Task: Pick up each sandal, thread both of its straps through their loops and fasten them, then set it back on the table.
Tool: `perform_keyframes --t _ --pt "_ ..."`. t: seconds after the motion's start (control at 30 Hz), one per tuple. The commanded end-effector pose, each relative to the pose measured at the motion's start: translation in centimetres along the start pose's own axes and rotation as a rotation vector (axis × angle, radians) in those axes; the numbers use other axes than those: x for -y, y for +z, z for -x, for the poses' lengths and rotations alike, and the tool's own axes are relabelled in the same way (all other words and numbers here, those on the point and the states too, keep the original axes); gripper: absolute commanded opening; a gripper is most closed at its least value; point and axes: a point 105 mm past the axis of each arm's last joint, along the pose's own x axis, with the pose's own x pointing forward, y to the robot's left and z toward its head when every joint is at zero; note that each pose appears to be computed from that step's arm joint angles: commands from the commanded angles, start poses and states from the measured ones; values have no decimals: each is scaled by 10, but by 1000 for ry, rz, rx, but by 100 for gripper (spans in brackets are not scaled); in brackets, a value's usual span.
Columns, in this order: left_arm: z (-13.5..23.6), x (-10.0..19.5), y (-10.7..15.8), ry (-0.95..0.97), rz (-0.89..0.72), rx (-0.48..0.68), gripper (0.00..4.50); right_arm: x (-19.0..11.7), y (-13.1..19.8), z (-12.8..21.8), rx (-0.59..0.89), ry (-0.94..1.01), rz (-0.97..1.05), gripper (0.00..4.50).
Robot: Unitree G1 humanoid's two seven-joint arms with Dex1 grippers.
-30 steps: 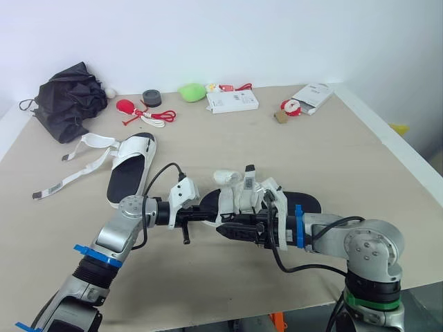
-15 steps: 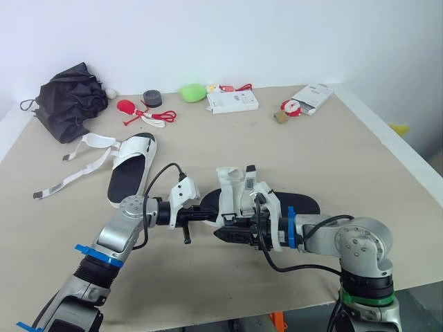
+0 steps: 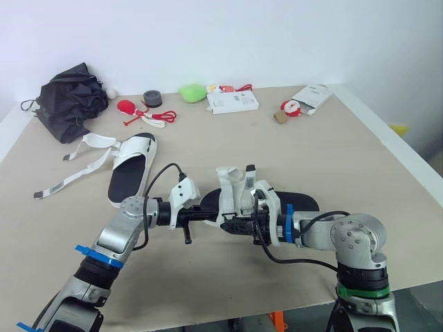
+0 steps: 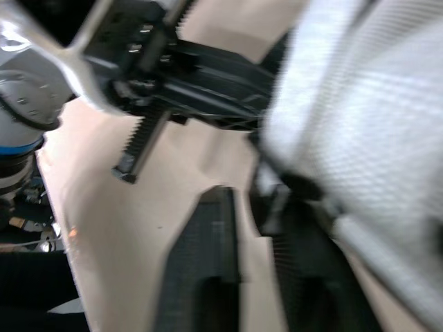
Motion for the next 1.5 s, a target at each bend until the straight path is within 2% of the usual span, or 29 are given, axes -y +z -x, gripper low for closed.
perform_keyframes --t 0.03,0.13,0.23,0.37,0.5,0.63,0.77,0.9,1.03,1.2,1.33,1.4,1.5 --pt "-4 7 -28 0 69 -89 0 3 11 6 55 -33 24 11" --pt "-4 7 -28 0 69 -89 0 1 12 6 59 -23 31 11" --pt "-4 6 -28 -1 66 -90 0 -20 4 10 30 50 150 11" --pt "-4 5 -27 -2 61 -91 0 -59 -23 27 -43 265 301 11" --pt "-5 5 -27 -5 60 -92 0 -69 -33 35 -63 363 330 11" --pt "-5 4 -27 -5 60 -91 0 -67 -22 35 -19 409 359 11" --pt "-4 4 -27 -4 61 -90 0 -71 15 37 132 428 437 11" --pt "-4 5 -27 -4 63 -90 0 -41 72 26 286 231 448 11" --pt "-6 6 -27 -6 64 -87 0 -16 100 22 327 112 419 11" --pt "-6 6 -27 -5 68 -82 0 -1 90 9 232 101 406 11" --pt "-7 6 -27 -6 70 -81 0 21 71 -9 61 66 340 11" --pt "-7 6 -27 -7 69 -82 0 25 68 -12 24 61 333 11" --pt "-7 5 -26 0 69 -77 0 70 73 -18 -22 -161 211 11"
